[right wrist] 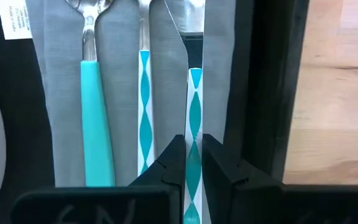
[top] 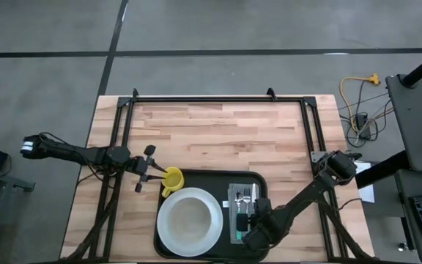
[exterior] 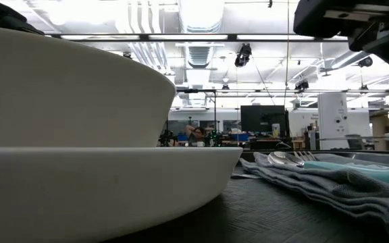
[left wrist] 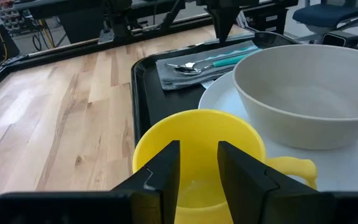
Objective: Set up tray
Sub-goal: Put the white patterned knife on the gray napkin to the right of the white patterned fork
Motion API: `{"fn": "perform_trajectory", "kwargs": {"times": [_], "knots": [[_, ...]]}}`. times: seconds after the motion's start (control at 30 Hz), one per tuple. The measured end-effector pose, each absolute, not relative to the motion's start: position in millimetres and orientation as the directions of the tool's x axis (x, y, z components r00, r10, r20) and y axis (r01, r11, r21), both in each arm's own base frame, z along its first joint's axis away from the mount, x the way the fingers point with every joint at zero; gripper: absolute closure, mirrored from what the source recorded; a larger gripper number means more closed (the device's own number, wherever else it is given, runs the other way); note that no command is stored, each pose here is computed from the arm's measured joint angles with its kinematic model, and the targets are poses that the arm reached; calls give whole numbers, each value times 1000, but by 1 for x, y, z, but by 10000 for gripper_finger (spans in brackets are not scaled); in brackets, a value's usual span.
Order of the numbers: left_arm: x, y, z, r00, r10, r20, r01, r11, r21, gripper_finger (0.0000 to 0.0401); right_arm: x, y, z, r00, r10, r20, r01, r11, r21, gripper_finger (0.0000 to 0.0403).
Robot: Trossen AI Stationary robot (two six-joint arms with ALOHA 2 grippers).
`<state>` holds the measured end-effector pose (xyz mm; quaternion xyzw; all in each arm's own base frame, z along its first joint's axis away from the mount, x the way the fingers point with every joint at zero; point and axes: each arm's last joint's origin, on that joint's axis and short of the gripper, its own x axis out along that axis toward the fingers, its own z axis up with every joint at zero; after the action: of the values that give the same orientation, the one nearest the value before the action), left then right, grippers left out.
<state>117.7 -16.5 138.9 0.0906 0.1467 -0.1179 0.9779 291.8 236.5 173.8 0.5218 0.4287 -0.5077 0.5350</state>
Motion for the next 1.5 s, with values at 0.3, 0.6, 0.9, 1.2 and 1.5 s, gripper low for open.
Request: {"fn": "perform_trajectory", "kwargs": {"times": [0.3,0.6,0.9,1.2,1.5], "knots": [[118,-17,139,929,-204,-309,257,956,143,307,298,230,170,113,-81,-990,989,-84,119,381],[118,-17,139,929,-204,-309,257,956,143,307,298,228,167,103,-84,-991,990,-86,110,381],[118,-17,139,929,-204,-309,257,956,143,307,299,223,162,94,-88,-992,990,-98,102,381],[118,-17,139,929,-204,-308,257,956,143,307,294,219,141,94,-23,-995,990,-106,96,381],[118,-17,139,929,-204,-308,257,956,143,307,293,219,138,101,-13,-995,989,-104,102,380]]}}
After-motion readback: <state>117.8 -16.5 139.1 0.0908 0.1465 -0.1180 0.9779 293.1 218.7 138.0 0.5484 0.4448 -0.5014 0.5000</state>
